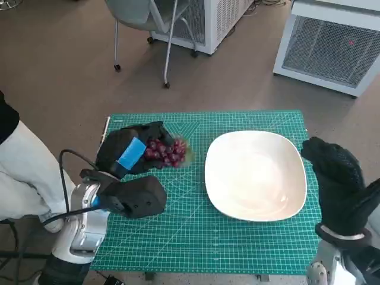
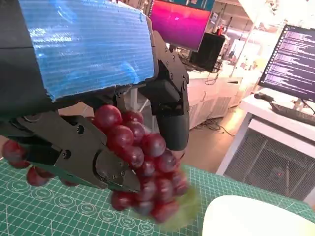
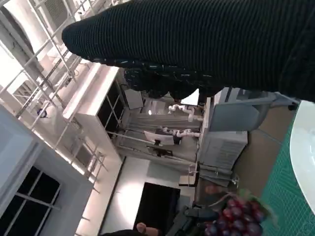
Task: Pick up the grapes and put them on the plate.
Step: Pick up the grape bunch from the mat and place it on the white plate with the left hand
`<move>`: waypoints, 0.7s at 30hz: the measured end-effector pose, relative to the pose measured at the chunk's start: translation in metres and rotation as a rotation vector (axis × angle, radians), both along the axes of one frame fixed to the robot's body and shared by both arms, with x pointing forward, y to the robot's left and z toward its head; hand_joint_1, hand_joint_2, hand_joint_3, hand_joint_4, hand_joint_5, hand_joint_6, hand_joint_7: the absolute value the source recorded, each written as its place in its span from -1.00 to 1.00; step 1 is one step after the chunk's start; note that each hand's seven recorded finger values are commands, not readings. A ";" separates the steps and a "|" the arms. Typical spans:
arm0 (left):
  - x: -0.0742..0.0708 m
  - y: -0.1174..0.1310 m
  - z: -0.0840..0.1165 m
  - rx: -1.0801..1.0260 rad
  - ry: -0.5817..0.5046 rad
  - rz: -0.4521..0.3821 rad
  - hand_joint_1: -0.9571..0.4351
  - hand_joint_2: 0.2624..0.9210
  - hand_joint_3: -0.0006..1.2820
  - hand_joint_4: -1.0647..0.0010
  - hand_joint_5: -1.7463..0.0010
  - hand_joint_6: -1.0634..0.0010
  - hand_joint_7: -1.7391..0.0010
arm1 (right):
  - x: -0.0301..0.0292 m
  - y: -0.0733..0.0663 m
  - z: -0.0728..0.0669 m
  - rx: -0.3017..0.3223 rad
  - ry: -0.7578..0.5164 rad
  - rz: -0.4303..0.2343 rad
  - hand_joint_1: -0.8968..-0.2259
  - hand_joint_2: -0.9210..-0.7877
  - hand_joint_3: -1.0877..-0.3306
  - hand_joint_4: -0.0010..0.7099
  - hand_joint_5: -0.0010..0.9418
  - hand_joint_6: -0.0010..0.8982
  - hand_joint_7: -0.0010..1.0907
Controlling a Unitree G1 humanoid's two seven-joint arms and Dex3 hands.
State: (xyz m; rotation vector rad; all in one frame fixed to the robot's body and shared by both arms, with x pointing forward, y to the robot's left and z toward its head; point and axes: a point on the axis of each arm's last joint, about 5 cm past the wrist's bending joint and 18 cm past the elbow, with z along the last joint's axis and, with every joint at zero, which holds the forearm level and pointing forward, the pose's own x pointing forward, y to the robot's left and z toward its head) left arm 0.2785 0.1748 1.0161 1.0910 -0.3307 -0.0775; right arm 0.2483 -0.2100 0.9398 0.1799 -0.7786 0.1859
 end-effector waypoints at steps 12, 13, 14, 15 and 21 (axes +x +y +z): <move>0.002 -0.038 0.015 -0.032 -0.061 -0.159 0.38 0.97 -0.98 -0.53 -0.19 -0.26 -0.29 | 0.0001 0.000 0.000 -0.001 0.001 -0.001 0.48 -1.00 0.35 0.40 -0.24 -0.44 0.53; 0.003 -0.043 0.018 -0.033 -0.074 -0.182 0.38 0.97 -0.98 -0.53 -0.19 -0.26 -0.29 | 0.0001 0.000 0.000 -0.001 0.001 -0.001 0.48 -1.00 0.35 0.40 -0.24 -0.44 0.53; 0.003 -0.049 0.022 -0.033 -0.088 -0.206 0.38 0.97 -0.98 -0.53 -0.19 -0.27 -0.29 | 0.0002 0.000 0.000 -0.001 0.001 -0.001 0.48 -1.00 0.35 0.40 -0.24 -0.44 0.53; 0.003 -0.053 0.025 -0.032 -0.102 -0.228 0.38 0.97 -0.98 -0.53 -0.19 -0.27 -0.28 | 0.0001 0.000 0.000 -0.001 0.001 -0.001 0.48 -1.00 0.35 0.40 -0.24 -0.44 0.53; 0.002 -0.082 0.049 -0.016 -0.209 -0.367 0.38 0.94 -0.97 -0.50 -0.30 -0.36 -0.13 | -0.0002 0.000 0.000 -0.002 0.000 0.000 0.48 -1.00 0.35 0.40 -0.24 -0.44 0.54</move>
